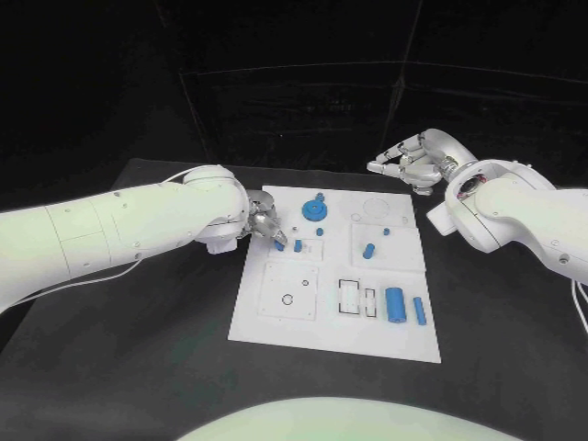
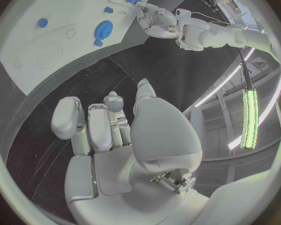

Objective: Assemble the parts on the task board

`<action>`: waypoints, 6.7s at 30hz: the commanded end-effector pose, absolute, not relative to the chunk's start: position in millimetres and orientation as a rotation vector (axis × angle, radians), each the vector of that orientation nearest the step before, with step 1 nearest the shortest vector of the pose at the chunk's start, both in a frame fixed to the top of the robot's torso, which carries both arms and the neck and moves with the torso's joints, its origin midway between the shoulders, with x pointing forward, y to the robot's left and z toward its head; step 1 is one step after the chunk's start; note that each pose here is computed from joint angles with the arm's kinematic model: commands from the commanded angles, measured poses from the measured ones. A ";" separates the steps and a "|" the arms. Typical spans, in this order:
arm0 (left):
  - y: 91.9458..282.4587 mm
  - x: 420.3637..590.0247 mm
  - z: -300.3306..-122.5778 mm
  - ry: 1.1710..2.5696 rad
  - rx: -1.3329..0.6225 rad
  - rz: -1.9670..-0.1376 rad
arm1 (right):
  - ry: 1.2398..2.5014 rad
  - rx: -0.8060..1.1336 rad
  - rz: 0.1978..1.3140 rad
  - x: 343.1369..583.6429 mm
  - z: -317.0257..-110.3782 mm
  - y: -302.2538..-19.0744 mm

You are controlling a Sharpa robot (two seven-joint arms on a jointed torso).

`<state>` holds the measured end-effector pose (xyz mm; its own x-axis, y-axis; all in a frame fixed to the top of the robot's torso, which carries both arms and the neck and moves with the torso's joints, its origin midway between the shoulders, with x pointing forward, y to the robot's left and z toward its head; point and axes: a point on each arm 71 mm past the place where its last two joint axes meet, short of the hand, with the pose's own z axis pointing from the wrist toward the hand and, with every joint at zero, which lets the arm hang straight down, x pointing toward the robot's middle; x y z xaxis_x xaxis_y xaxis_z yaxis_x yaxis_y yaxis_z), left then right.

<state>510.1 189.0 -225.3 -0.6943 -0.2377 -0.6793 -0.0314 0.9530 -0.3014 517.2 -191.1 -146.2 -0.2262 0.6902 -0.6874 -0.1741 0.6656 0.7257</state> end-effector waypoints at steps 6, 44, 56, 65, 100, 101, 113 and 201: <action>187.5 507.4 -229.3 2.346 -0.176 -0.329 | 1.608 0.424 0.855 517.2 -144.6 -190.2; 196.4 508.8 -222.4 2.242 -0.247 -0.377 | 1.606 0.425 0.856 517.5 -144.6 -190.8; 198.9 514.4 -209.1 2.050 -0.361 -0.618 | 1.606 0.428 0.853 517.8 -144.7 -192.3; 167.5 518.6 -195.2 1.875 -0.166 -0.896 | 1.605 0.430 0.852 518.5 -145.0 -192.5; 112.8 530.9 -229.6 1.886 0.271 -0.636 | 1.610 0.424 0.863 518.6 -145.2 -187.3; 112.4 530.9 -230.4 1.894 0.275 -0.630 | 1.611 0.424 0.863 518.6 -145.2 -187.2; 111.7 531.4 -237.1 1.955 0.286 -0.559 | 1.611 0.422 0.865 518.5 -145.3 -186.5; 176.8 531.7 -223.4 1.981 0.085 -0.625 | 1.618 0.429 0.860 521.6 -147.4 -187.3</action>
<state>531.7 177.2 -222.9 -0.4719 -0.2077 -0.8568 0.3261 0.8618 -0.3885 522.0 -189.0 -149.0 -0.2340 0.6911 -0.6838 -0.1691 0.6637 0.7287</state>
